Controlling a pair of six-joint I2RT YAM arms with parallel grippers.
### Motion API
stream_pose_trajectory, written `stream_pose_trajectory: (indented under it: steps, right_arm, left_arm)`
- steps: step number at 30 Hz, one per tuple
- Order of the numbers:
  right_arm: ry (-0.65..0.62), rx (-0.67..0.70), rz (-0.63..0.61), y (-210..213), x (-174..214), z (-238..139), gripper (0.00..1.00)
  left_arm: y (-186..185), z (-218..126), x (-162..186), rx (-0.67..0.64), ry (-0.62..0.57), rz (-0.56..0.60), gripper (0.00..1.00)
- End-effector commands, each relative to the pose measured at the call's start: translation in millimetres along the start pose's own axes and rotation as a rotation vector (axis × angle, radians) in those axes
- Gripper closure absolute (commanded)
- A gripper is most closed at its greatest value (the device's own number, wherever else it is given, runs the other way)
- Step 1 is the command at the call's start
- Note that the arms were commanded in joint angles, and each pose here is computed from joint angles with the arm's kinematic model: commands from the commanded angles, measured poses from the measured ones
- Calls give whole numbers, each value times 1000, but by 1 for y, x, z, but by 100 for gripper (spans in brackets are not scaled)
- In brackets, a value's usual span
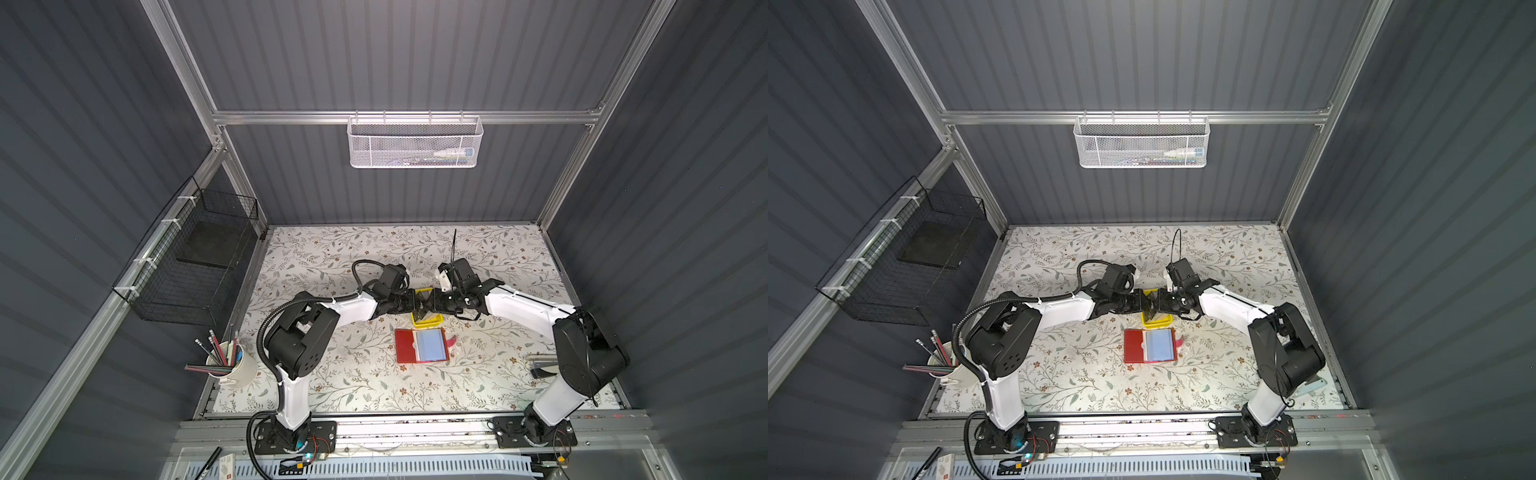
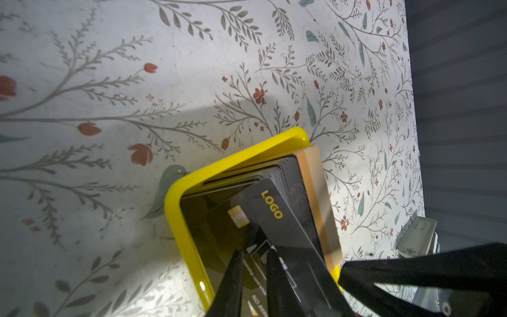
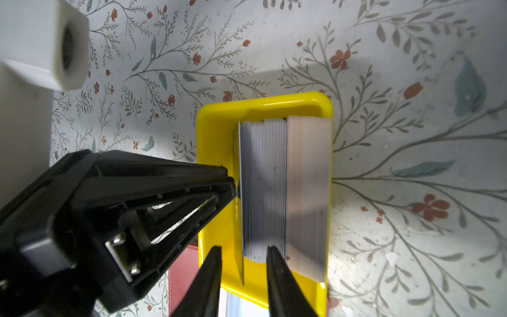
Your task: Put the credit cards into the card holder
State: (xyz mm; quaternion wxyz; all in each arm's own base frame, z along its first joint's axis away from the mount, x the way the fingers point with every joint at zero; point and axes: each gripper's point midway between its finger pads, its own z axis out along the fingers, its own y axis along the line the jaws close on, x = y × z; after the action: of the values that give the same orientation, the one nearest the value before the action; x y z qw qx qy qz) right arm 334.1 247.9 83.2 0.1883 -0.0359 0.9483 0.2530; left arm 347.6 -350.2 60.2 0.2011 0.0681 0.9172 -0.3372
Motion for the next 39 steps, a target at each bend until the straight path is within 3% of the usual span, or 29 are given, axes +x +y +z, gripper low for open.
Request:
stream_pose_trajectory:
  steps: [1,22,39]
  right_arm:
    - [4,-11,-4,5,-4,1,73]
    - [11,-18,13,5,-2,9,88]
    - [-34,-30,17,7,-4,-3,97]
  left_arm:
    - [19,9,18,-53,62,-27,81]
    - [16,6,17,-40,52,-25,81]
    - [-7,-16,3,19,0,26,77]
